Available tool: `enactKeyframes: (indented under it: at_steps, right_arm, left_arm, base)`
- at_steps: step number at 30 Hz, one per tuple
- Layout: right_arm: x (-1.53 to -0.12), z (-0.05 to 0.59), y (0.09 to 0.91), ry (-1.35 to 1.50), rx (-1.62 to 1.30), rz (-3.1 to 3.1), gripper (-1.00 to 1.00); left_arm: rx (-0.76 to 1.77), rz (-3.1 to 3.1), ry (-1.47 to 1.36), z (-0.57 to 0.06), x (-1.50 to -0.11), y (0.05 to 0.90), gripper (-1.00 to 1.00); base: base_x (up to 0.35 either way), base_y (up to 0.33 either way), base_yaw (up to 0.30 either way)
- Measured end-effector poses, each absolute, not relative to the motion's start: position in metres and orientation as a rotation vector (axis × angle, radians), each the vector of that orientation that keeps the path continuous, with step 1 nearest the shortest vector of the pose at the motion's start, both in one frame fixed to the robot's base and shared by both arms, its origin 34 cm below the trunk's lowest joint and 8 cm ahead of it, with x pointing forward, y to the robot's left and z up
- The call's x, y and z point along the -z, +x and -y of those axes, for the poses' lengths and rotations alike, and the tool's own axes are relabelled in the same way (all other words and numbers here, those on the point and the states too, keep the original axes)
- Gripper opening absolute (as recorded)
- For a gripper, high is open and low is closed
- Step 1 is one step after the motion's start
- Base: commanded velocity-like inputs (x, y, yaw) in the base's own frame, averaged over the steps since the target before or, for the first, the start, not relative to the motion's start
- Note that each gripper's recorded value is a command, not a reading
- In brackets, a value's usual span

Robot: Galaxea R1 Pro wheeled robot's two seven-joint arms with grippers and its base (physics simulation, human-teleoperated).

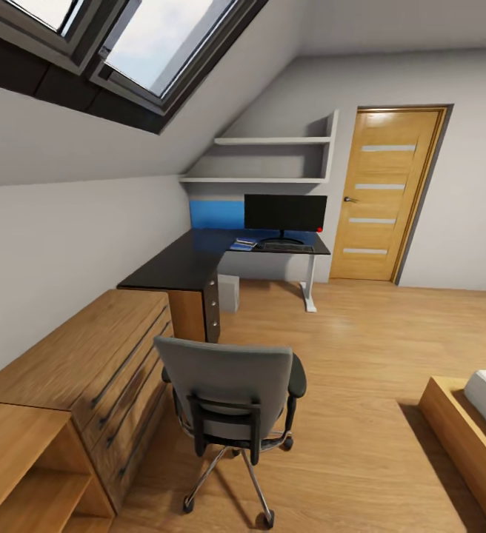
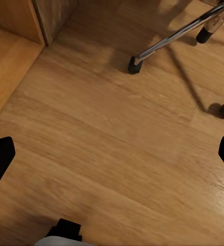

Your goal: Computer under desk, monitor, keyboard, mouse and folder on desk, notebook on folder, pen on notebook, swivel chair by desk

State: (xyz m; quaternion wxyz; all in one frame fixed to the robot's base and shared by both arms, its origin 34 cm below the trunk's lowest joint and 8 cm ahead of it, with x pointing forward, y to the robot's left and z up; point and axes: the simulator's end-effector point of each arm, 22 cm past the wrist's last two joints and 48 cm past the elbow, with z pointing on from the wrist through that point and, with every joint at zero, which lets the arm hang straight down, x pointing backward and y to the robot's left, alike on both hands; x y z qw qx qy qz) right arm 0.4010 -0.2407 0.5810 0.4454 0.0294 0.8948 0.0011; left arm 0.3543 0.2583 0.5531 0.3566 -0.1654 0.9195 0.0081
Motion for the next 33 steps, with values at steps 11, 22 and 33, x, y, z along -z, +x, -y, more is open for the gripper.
enactKeyframes:
  at_steps: [11,22,33]
  right_arm:
    - [-0.5810,0.2407,0.4009,0.073,-0.003,-2.217,1.00]
    - [-0.5810,0.2407,0.4009,0.073,-0.003,-2.217,1.00]
    - [-0.5810,0.2405,0.4009,0.073,-0.003,-2.217,1.00]
  left_arm:
    - [-0.021,-2.375,-0.427,-0.2582,-0.5530,0.3542,1.00]
    - [-0.021,-2.375,-0.427,-0.2582,-0.5530,0.3542,1.00]
    - [-0.021,-2.376,-0.427,-0.2582,-0.5528,0.3538,1.00]
  base:
    - [0.000,0.008,-0.137]
    - [0.000,0.001,-0.241]
    - [0.000,0.000,-0.236]
